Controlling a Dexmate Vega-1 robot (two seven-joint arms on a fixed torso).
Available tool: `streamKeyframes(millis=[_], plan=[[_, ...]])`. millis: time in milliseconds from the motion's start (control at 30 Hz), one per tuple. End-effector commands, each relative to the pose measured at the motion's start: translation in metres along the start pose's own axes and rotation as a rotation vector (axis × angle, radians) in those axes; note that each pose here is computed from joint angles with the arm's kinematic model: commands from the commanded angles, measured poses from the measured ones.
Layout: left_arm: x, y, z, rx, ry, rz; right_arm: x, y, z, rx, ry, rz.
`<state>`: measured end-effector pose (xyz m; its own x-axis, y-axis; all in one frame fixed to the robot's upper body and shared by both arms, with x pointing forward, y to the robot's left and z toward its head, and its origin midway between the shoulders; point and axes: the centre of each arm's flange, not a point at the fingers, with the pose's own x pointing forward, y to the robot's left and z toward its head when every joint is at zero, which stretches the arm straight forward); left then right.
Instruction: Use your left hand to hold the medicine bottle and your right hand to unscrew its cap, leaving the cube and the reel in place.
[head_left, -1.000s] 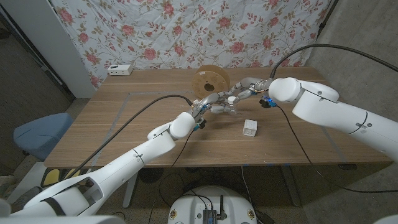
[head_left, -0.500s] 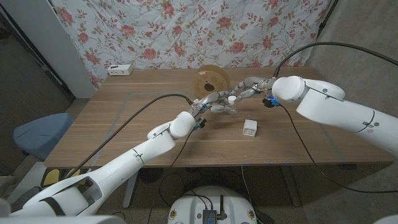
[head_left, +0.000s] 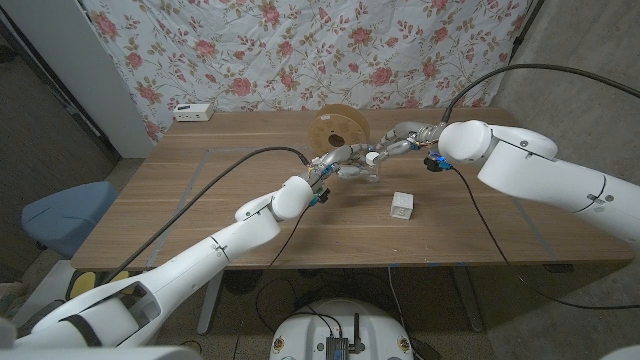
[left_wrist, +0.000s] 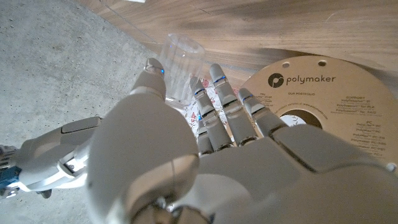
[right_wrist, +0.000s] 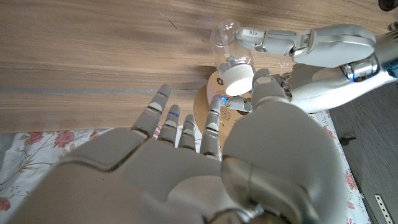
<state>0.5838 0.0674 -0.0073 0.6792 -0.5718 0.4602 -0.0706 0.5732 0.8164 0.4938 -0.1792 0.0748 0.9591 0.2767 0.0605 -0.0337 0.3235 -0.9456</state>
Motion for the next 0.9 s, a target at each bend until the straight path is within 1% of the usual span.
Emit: streamKeyframes(millis=[33, 233, 267, 300, 567, 633, 667, 900], plan=[[-0.001, 0.006, 0.003, 0.06, -0.011, 0.004, 0.001, -0.001, 0.006, -0.024, 0.045, -0.027], [-0.001, 0.006, 0.003, 0.065, -0.004, 0.009, 0.003, 0.001, 0.011, -0.037, 0.058, -0.013], [-0.001, 0.006, 0.003, 0.066, -0.011, 0.007, 0.004, 0.001, 0.012, -0.041, 0.058, -0.012], [-0.001, 0.006, 0.003, 0.066, -0.004, 0.011, 0.004, 0.001, 0.013, -0.044, 0.06, -0.012], [-0.002, 0.006, 0.001, 0.063, -0.003, 0.013, 0.008, 0.004, 0.023, -0.088, 0.075, 0.012], [-0.002, 0.006, 0.001, 0.061, -0.008, 0.011, 0.009, 0.005, 0.025, -0.099, 0.081, 0.011], [-0.002, 0.006, 0.001, 0.062, 0.0, 0.014, 0.011, 0.005, 0.027, -0.109, 0.087, 0.012], [-0.002, 0.005, 0.0, 0.058, -0.002, 0.012, 0.013, 0.007, 0.031, -0.144, 0.108, -0.007]])
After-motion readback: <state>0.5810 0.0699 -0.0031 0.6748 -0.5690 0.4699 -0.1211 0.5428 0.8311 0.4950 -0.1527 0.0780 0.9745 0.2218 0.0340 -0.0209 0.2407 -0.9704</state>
